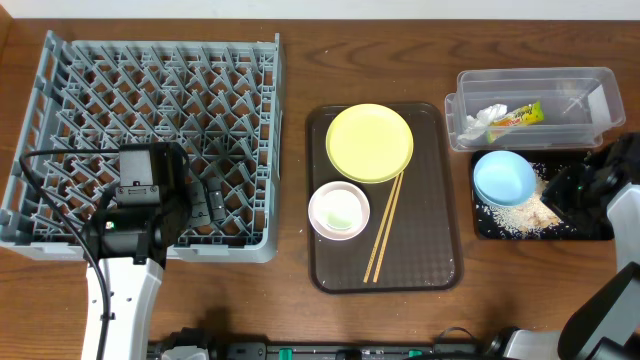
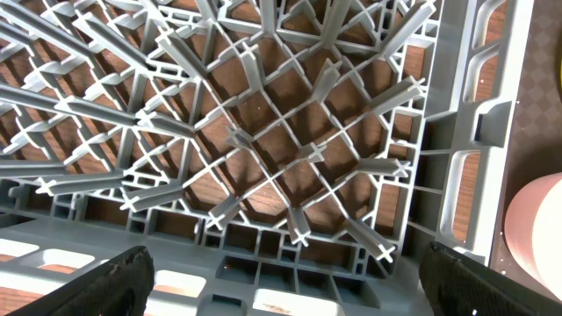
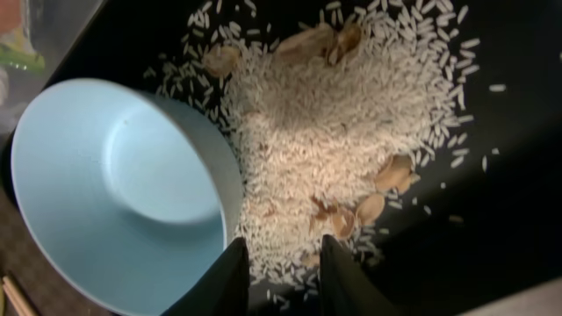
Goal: Sort waste into correct bins and load items into the dishwasher rack
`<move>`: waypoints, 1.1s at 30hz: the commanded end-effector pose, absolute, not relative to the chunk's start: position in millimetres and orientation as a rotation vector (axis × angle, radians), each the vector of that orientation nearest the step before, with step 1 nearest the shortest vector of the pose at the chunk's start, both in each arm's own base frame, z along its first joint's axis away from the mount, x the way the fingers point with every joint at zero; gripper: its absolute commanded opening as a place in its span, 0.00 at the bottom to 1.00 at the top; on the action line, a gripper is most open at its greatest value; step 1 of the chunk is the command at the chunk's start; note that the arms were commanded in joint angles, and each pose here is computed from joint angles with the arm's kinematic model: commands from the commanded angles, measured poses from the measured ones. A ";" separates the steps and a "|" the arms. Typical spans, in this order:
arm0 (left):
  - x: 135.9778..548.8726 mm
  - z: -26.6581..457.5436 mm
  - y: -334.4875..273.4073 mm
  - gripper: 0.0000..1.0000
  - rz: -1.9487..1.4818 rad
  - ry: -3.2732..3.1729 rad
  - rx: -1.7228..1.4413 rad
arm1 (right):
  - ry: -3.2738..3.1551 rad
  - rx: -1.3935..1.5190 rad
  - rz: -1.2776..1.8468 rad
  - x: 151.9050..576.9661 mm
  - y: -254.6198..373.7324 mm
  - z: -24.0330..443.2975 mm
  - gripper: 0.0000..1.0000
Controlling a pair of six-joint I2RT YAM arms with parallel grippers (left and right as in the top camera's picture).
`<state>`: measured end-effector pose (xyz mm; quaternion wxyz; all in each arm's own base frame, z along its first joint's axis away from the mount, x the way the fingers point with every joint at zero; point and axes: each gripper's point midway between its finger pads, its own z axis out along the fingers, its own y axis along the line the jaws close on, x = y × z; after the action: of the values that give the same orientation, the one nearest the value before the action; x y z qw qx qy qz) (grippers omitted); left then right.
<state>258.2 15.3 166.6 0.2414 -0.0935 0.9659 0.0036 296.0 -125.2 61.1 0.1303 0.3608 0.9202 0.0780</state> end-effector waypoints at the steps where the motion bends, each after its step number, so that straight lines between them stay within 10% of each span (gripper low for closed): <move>1: 262.2 175.3 15.1 0.98 0.009 2.617 -0.262 | 2.681 1.016 0.251 306.7 -116.0 59.1 0.27; 33: 262.4 174.4 15.1 0.98 0.010 2.621 -0.262 | 2.716 1.015 0.210 311.1 -105.4 43.9 0.29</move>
<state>258.3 15.3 166.7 0.2416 -0.0933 0.9659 0.0037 310.8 -108.1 48.7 0.1241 0.3427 0.9284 0.0728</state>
